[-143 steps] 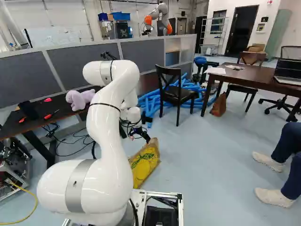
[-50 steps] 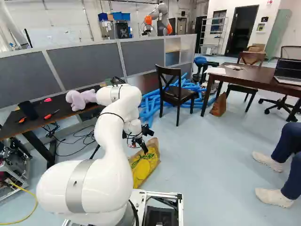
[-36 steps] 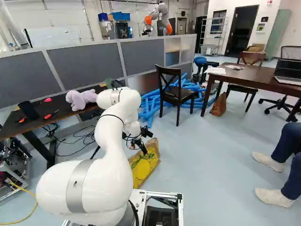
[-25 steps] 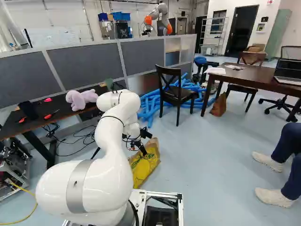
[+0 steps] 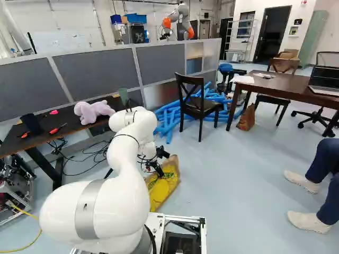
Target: Pick up the bag on the ground and place it on the table
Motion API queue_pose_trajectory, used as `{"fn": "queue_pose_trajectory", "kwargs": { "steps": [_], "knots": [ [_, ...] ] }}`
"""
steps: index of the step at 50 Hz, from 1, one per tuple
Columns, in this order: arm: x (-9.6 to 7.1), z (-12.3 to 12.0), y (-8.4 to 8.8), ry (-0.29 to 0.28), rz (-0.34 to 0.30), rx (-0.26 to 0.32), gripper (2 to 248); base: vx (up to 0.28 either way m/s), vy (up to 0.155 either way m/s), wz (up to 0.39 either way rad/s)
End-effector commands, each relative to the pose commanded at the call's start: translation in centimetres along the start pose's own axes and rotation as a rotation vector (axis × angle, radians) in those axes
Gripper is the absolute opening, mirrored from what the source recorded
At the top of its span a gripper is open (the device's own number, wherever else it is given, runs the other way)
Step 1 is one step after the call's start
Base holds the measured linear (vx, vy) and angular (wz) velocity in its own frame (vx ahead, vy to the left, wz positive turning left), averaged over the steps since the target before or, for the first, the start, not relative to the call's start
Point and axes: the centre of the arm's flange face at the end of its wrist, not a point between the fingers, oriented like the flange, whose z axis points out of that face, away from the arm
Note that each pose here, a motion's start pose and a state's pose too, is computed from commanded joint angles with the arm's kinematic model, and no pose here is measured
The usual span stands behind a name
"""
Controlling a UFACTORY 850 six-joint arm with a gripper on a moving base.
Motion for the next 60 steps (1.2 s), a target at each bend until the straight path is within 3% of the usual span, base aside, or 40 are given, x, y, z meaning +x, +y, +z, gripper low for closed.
{"fn": "queue_pose_trajectory", "kwargs": {
  "steps": [18,19,24,25,29,30,34,35,39,40,45,46,60],
  "knots": [
    [-0.5,1.6,-0.6,0.003,-0.014,0.002,244,0.0,0.0,0.0],
    [-0.5,1.6,-0.6,0.003,-0.014,0.002,208,0.0,0.0,0.0],
    [-0.5,1.7,-0.6,0.003,-0.014,0.002,208,0.0,0.0,0.0],
    [-0.5,1.7,-0.6,0.003,-0.014,0.002,172,0.0,0.0,0.0],
    [-0.5,1.7,-0.6,0.003,-0.014,0.002,172,0.0,0.0,0.0],
    [-0.5,1.7,-0.6,0.003,-0.014,0.002,135,0.0,0.0,0.0],
    [-0.5,1.7,-0.6,0.003,-0.014,0.002,135,0.0,0.0,0.0],
    [-0.5,1.7,-0.6,0.003,-0.014,0.002,97,0.0,0.0,0.0],
    [-0.5,1.7,-0.6,0.003,-0.014,0.002,97,0.0,0.0,0.0],
    [-0.5,1.7,-0.6,0.003,-0.014,0.002,60,0.0,0.0,0.0],
    [-0.5,1.6,-0.6,0.003,-0.015,0.002,60,0.0,0.0,0.0],
    [-0.5,1.6,-0.6,0.003,-0.015,0.002,25,0.0,0.0,0.0],
    [-1.1,-0.1,-1.2,0.0,-0.034,-0.001,22,0.0,0.0,0.0]
  ]
}}
